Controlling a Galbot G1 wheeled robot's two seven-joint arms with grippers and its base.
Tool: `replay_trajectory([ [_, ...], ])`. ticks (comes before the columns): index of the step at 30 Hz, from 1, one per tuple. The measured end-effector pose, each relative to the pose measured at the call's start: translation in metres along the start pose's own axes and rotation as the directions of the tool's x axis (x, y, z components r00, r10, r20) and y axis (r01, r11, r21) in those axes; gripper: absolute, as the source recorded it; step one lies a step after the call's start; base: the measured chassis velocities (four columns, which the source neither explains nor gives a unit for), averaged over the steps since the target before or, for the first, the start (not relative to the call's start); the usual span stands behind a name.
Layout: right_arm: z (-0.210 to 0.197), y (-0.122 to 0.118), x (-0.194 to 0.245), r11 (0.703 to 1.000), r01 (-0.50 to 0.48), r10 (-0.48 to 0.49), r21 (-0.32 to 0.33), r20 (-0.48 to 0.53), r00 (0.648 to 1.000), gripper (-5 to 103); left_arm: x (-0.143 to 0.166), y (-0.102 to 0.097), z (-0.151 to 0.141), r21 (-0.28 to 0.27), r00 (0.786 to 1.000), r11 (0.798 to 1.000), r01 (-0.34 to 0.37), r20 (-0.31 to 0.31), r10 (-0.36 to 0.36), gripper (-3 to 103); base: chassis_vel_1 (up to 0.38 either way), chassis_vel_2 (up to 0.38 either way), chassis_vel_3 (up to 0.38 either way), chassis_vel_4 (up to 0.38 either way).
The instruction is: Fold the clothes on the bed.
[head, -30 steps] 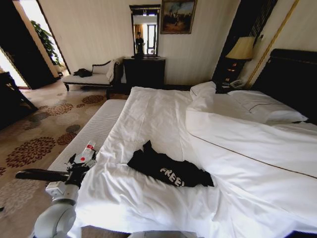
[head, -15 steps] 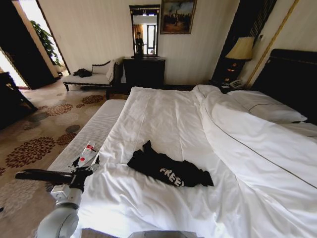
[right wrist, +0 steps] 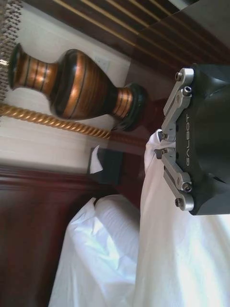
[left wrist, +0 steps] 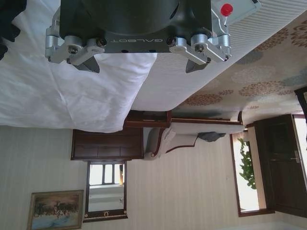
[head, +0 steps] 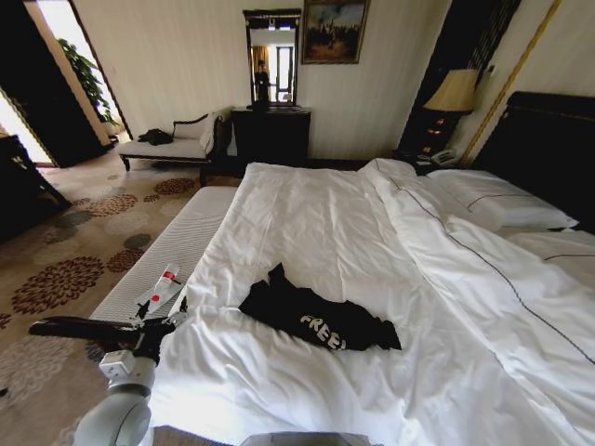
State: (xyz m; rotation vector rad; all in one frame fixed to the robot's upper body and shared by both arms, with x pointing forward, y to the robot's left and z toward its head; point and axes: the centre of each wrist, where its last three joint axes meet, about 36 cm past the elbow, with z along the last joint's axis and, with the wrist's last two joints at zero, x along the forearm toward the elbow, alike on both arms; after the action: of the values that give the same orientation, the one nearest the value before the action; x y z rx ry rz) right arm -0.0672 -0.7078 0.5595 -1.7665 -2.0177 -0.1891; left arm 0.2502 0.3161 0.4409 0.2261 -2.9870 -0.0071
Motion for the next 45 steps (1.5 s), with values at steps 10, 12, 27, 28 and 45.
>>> replay_trajectory([
  [10, 0.053, 0.015, 0.0, 0.998, -0.022, 0.025, 0.053, -0.065, 0.998, 1, 0.001, 0.0, -0.003, -0.006, 1.0, 1.0, 0.003, 0.007, -0.003, 100, 0.0, 0.0, 0.0, 0.0],
  [12, 0.066, 0.014, -0.002, 0.995, -0.047, 0.057, 0.092, -0.102, 0.993, 1, 0.002, 0.002, -0.004, -0.009, 1.0, 1.0, 0.007, 0.008, -0.007, 100, 0.0, 0.0, 0.0, 0.0],
  [27, 0.135, -0.007, -0.02, 0.966, -0.119, 0.177, 0.23, -0.25, 0.952, 0, 0.001, 0.001, -0.005, -0.013, 1.0, 1.0, -0.001, 0.01, 0.001, 100, 0.0, 0.0, 0.0, 0.0],
  [28, 0.138, -0.005, -0.018, 0.966, -0.114, 0.173, 0.233, -0.253, 0.952, 0, 0.001, 0.001, -0.005, -0.014, 1.0, 1.0, -0.001, 0.01, 0.001, 100, 0.0, 0.0, 0.0, 0.0],
  [45, 0.127, 0.015, 0.005, 0.97, -0.072, 0.117, 0.233, -0.184, 0.976, 38, 0.0, 0.001, -0.006, -0.015, 1.0, 1.0, -0.004, 0.014, 0.004, 100, 0.0, 0.0, 0.0, 0.0],
])
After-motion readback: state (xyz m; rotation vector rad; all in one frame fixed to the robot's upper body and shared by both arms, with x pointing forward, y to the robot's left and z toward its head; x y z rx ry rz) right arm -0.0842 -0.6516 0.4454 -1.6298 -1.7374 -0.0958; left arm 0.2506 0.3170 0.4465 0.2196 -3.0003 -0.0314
